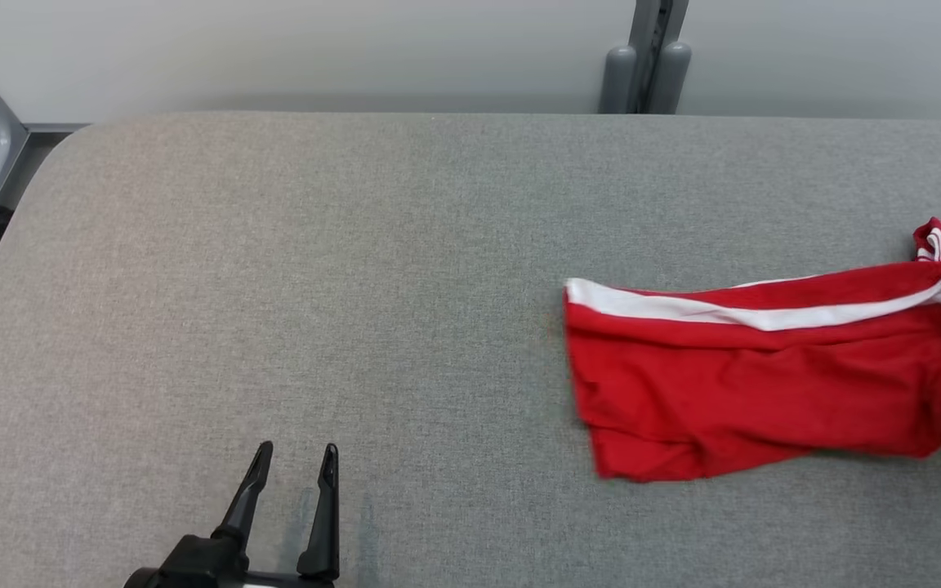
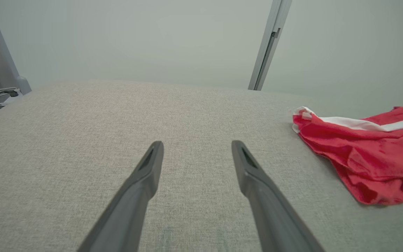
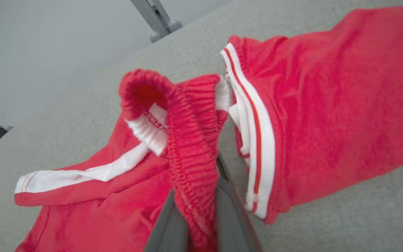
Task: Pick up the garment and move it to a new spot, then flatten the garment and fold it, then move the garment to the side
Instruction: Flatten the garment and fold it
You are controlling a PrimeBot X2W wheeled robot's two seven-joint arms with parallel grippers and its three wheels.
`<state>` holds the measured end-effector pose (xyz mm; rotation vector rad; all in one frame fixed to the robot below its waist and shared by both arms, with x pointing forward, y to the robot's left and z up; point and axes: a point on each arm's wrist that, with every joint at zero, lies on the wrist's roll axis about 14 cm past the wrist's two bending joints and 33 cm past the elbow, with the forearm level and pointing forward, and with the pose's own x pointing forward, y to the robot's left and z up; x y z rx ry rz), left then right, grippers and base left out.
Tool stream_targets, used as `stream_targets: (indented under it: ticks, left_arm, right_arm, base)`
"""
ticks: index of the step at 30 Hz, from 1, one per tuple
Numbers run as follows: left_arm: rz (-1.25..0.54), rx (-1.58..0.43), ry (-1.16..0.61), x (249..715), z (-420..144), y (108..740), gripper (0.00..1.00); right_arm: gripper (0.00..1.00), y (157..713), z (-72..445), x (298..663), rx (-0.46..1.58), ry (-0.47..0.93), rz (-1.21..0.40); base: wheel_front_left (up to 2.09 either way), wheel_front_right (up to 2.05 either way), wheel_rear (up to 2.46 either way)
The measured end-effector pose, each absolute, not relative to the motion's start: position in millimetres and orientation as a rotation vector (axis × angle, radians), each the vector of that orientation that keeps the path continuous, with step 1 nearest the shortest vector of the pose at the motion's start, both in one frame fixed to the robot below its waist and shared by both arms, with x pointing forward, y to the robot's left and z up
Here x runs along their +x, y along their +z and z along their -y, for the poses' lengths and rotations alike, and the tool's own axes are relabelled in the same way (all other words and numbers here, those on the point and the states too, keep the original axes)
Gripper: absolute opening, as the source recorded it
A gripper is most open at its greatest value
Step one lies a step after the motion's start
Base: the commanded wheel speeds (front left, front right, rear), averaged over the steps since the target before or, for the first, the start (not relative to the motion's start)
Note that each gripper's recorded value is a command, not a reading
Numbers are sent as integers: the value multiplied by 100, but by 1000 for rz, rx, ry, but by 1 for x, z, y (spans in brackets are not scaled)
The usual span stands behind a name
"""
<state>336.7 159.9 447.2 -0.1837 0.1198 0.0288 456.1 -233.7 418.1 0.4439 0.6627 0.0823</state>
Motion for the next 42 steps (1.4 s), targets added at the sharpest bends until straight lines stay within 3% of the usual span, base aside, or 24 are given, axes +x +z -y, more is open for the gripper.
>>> stream_targets:
  ticks: [4, 10, 14, 22, 33, 35, 36, 37, 42]
  left_arm:
    - [-121, -194, 28, 333, -158, 447, 100]
    - [-144, -206, 28, 332, -155, 441, 100]
    - [-164, -205, 14, 333, -151, 435, 100]
    - [-176, -193, 0, 331, -147, 432, 100]
    - [-185, -192, 13, 321, -150, 429, 100]
    - [-185, -193, 8, 321, -149, 429, 100]
    - [-184, -193, 6, 321, -148, 430, 100]
    - [-183, -193, 5, 321, -147, 430, 100]
    - [-186, -193, 6, 316, -148, 429, 100]
  right_arm:
    - [0, 461, 238, 467, 461, 127, -551]
    - [0, 467, 154, 444, 425, 366, -585]
    - [0, 459, 94, 436, 475, 447, -589]
    - [0, 444, 45, 448, 453, 440, -580]
    - [0, 443, 0, 440, 472, 545, -587]
    - [32, 441, -2, 438, 466, 548, -590]
    - [55, 441, -4, 437, 458, 554, -589]
    - [100, 441, -6, 436, 448, 562, -584]
    - [100, 456, -9, 434, 401, 582, -504]
  base:
    - [0, 0, 0]
    - [0, 0, 0]
    - [0, 0, 0]
    - [0, 0, 0]
    - [0, 0, 0]
    - [0, 0, 0]
    - [0, 0, 0]
    - [0, 0, 0]
    - [0, 0, 0]
